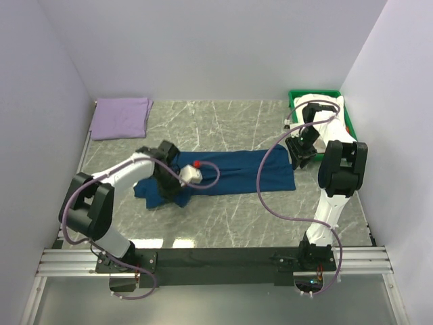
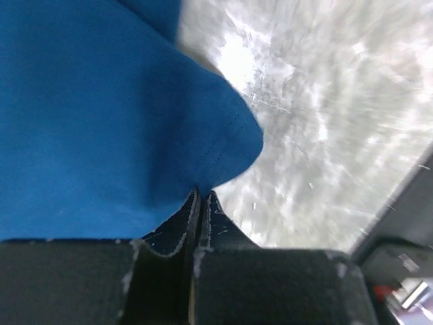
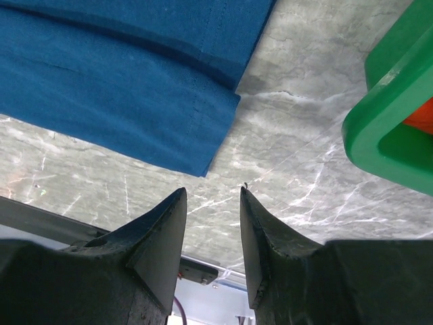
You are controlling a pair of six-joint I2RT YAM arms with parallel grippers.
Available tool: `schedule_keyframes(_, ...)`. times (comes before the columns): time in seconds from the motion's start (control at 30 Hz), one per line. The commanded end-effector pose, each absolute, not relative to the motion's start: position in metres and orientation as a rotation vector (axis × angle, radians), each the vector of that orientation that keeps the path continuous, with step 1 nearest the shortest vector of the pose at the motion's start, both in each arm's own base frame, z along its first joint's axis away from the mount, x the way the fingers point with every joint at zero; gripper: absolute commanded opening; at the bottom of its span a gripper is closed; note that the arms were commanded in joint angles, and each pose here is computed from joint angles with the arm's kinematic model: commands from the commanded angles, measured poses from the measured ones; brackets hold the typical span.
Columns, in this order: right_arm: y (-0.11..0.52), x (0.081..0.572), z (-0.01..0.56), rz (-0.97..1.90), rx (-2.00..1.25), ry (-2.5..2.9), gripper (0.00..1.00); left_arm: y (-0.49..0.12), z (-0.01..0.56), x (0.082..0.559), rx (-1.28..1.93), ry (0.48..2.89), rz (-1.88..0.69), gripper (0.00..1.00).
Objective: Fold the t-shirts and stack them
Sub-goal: Fold the tshirt
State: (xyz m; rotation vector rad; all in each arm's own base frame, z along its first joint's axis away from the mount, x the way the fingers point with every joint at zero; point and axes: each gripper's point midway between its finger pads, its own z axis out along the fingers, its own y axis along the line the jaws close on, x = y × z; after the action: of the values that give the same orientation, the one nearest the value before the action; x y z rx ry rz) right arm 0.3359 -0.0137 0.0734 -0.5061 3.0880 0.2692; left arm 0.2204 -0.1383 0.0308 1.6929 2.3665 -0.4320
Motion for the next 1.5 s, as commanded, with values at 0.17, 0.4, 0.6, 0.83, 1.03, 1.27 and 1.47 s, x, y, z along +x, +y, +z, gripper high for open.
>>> schedule_keyframes(0.17,-0.011,0.351,0.087,0.295,-0.502,3.050,0.44,-0.146,0.105,0.319,1.564,2.301,-0.441,0.01)
schedule_keyframes(0.4,-0.009,0.357,0.085,0.307,-0.506,3.043,0.45,-0.128,0.081,0.398,1.431,2.331,-0.315,0.01)
schedule_keyframes(0.6,-0.008,0.350,0.081,0.321,-0.513,3.049,0.44,-0.116,0.085,0.437,1.363,2.296,-0.229,0.02)
schedule_keyframes(0.83,-0.003,0.355,0.082,0.369,-0.515,3.042,0.44,-0.125,0.098,0.470,1.356,2.227,-0.215,0.19)
schedule_keyframes(1.03,0.014,0.361,0.095,0.445,-0.560,2.972,0.44,-0.120,0.102,0.468,1.255,2.266,-0.317,0.50)
schedule_keyframes(1.27,0.044,0.375,0.107,0.491,-0.605,2.885,0.44,-0.099,0.133,0.436,0.974,2.315,-0.468,0.55)
schedule_keyframes(1.47,0.074,0.375,0.102,0.532,-0.661,2.876,0.43,-0.113,0.121,0.414,0.935,2.340,-0.559,0.61)
